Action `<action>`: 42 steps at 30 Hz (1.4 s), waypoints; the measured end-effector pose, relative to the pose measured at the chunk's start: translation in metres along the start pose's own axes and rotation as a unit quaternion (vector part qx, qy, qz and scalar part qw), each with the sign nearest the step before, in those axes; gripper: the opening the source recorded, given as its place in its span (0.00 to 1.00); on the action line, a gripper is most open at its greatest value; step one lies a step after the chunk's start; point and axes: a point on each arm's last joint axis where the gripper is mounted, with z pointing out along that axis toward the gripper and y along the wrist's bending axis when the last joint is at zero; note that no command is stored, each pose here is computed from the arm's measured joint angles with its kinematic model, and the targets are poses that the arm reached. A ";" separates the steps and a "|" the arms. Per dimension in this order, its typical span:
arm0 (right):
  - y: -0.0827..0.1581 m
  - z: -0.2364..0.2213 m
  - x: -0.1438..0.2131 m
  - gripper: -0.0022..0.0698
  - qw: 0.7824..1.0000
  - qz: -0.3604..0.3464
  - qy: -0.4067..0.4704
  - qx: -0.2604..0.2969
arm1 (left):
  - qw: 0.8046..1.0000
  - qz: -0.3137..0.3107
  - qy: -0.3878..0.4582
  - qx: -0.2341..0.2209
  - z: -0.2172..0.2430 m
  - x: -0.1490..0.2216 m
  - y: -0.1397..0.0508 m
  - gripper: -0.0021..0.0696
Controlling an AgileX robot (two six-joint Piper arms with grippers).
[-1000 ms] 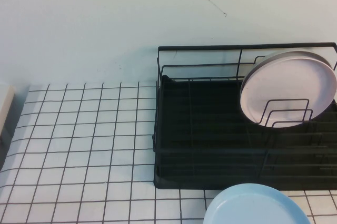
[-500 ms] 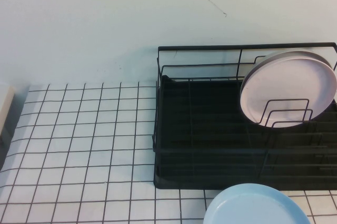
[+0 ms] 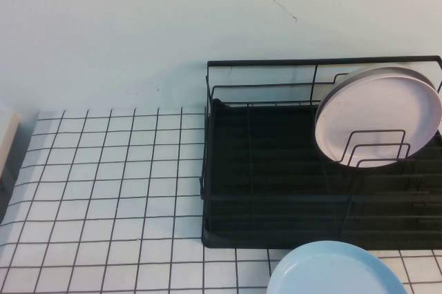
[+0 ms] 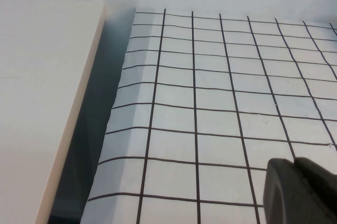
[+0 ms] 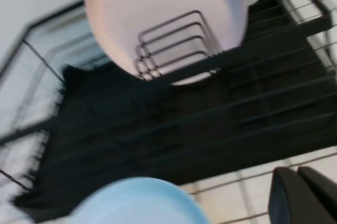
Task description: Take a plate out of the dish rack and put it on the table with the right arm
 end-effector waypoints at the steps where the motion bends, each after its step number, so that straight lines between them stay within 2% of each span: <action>1: 0.004 0.000 0.000 0.03 0.998 0.060 -0.002 -0.025 | 1.000 0.000 0.000 0.000 0.000 0.000 0.000 0.02; 4: 0.010 0.000 -0.003 0.03 0.987 0.147 -0.015 -0.059 | 1.000 0.000 0.000 0.000 0.000 0.000 0.000 0.02; 11: 0.010 -0.001 -0.013 0.03 0.972 0.217 -0.060 -0.072 | 1.000 0.000 0.000 0.000 0.000 0.000 0.000 0.02; 15: 0.010 -0.001 -0.014 0.03 0.973 0.207 -0.067 -0.071 | 1.000 0.000 0.000 0.000 0.000 0.000 0.000 0.02; 24: 0.013 -0.001 -0.010 0.03 0.989 0.118 -0.045 -0.077 | 1.000 0.000 0.000 0.000 0.000 0.000 0.000 0.02; 27: 0.024 -0.004 -0.023 0.03 0.995 0.052 -0.007 -0.090 | 1.000 0.000 0.000 0.000 0.000 0.000 0.000 0.02; 31: 0.042 0.000 -0.068 0.03 0.989 -0.103 0.043 -0.099 | 1.000 0.000 0.000 0.000 0.000 0.000 0.000 0.02; 34: 0.054 0.012 -0.109 0.03 0.964 -0.228 0.082 -0.111 | 1.000 0.000 0.000 0.000 0.000 0.000 0.000 0.02; 37: 0.065 0.031 -0.148 0.03 0.927 -0.328 0.123 -0.135 | 1.000 0.000 0.000 0.000 0.000 0.000 0.000 0.02; 40: 0.070 0.057 -0.171 0.09 0.893 -0.387 0.163 -0.165 | 1.000 0.000 0.000 0.000 0.000 0.000 0.000 0.02; 42: 0.072 0.080 -0.188 0.20 0.871 -0.415 0.183 -0.186 | 1.000 0.000 0.000 0.000 0.000 0.000 0.000 0.02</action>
